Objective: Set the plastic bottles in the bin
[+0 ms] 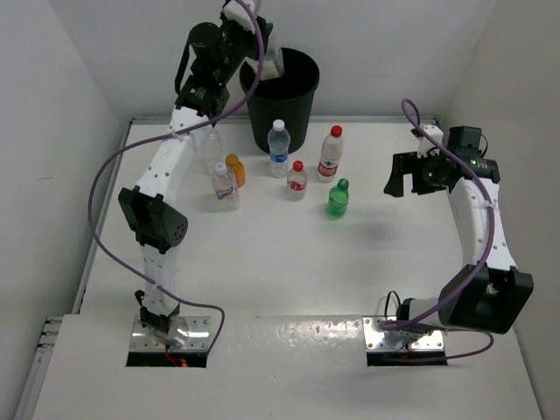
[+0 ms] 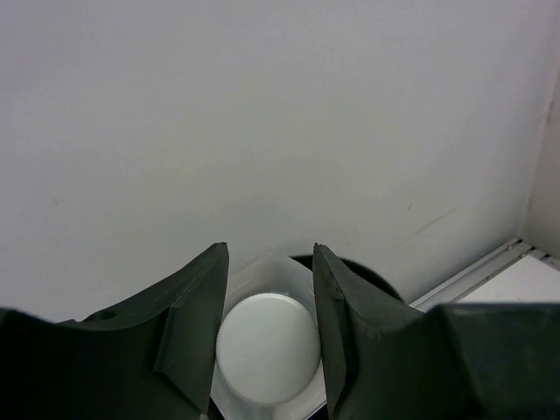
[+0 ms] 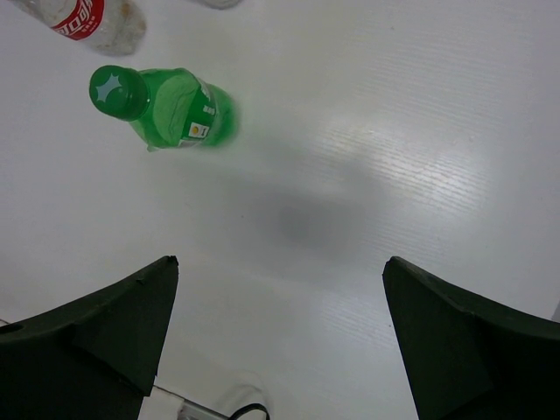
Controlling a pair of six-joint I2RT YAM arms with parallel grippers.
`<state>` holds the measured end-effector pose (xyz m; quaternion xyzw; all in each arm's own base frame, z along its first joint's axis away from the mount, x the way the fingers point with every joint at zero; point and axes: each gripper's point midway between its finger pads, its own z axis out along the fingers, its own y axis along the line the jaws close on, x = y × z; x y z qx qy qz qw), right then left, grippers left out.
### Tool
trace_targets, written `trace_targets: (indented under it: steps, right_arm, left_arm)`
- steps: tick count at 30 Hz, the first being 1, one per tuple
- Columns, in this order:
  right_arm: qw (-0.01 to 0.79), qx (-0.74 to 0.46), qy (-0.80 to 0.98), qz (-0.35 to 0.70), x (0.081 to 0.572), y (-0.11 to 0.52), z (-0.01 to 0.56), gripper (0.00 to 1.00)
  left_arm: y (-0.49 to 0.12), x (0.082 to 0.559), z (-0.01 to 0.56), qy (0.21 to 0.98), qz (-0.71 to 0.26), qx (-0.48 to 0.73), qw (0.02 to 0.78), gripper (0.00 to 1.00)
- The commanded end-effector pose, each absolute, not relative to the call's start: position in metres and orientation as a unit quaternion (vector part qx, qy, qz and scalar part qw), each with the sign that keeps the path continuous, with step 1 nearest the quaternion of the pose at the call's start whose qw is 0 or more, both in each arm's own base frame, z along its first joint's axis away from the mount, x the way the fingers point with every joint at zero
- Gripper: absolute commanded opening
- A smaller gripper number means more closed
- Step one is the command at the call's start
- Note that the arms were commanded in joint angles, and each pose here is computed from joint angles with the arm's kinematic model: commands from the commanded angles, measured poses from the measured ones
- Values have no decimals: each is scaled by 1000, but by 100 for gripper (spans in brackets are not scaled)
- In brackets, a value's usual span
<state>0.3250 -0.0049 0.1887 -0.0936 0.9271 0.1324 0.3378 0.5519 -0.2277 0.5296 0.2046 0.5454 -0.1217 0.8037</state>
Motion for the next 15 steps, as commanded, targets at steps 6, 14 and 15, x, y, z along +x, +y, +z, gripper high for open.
trace_targets:
  steps: [6, 14, 15]
  right_arm:
    - [360, -111, 913, 156, 340, 5, 199, 99]
    - [464, -174, 854, 159, 376, 36, 233, 99]
    - [480, -189, 842, 158, 383, 44, 236, 99]
  left_arm:
    - [-215, 602, 501, 550, -119, 143, 814, 23]
    - [-220, 553, 541, 549, -118, 157, 812, 100]
    - [-221, 542, 551, 546, -119, 154, 815, 100]
